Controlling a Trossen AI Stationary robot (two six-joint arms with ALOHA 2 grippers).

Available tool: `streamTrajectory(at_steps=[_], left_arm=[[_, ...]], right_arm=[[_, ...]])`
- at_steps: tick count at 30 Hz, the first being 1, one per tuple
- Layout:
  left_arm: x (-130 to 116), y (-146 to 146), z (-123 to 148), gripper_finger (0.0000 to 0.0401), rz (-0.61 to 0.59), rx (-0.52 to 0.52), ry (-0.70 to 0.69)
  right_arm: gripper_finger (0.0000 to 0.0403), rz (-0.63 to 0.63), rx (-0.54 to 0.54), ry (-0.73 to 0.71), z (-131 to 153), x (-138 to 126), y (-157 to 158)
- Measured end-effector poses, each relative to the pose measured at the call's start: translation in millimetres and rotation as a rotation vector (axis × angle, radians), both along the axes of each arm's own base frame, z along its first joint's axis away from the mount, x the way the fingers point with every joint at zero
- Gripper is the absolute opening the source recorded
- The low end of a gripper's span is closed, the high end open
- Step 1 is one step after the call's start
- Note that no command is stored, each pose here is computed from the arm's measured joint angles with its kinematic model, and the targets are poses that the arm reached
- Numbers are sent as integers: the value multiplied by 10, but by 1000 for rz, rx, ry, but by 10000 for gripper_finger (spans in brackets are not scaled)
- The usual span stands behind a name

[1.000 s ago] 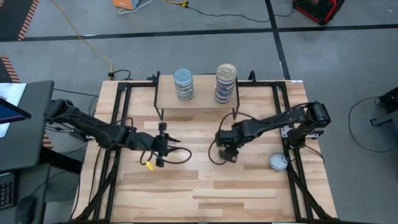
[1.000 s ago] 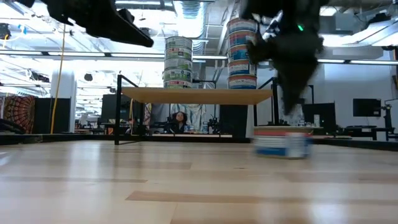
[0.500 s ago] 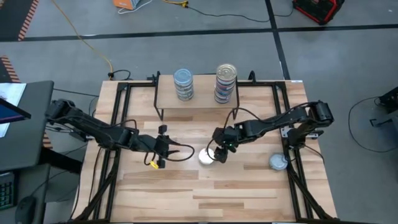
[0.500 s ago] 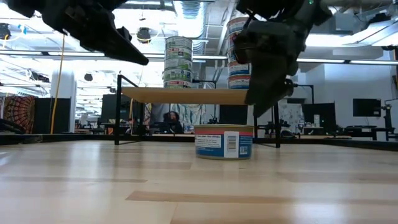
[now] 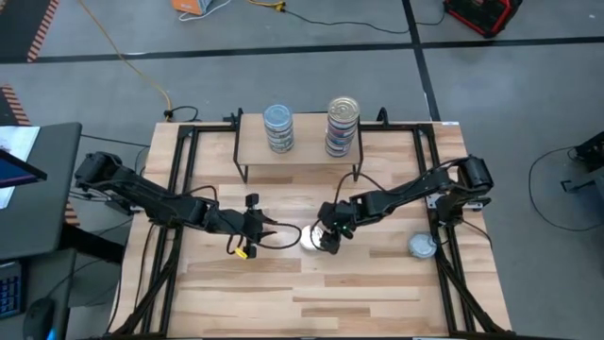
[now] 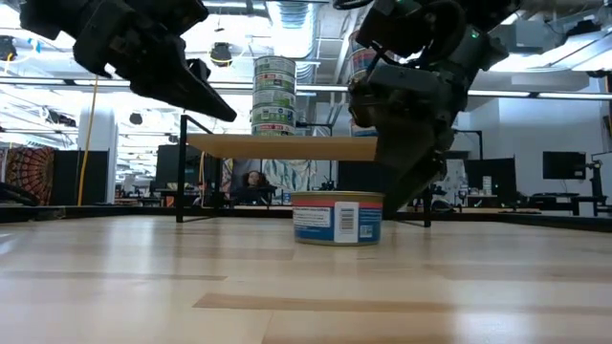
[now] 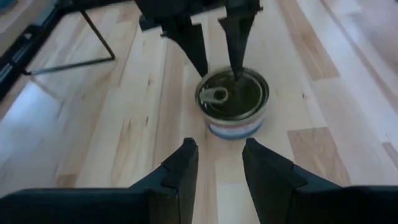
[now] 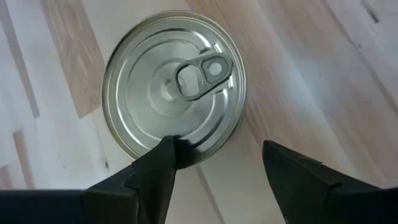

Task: Stack canned seafood by type on shelf
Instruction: Stack the pink and blue tuna can on top of the pink and blue tuna can on the shelf

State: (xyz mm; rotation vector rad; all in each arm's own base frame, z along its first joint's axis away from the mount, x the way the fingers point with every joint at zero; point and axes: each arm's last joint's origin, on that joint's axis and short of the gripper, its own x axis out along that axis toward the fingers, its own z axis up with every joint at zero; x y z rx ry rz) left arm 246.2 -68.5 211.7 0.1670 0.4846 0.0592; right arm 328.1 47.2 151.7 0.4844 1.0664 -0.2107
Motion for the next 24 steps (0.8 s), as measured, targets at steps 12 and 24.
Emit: streamTrajectory(at_steps=[12,24], left_arm=[[1,0,10,118,0,4,-7],[34,-35,28,118,-66,-58,-39]], right_arm=[[218,81,-167,75,-67,-89,48],[212,-3,-160,150,406,-482,30]])
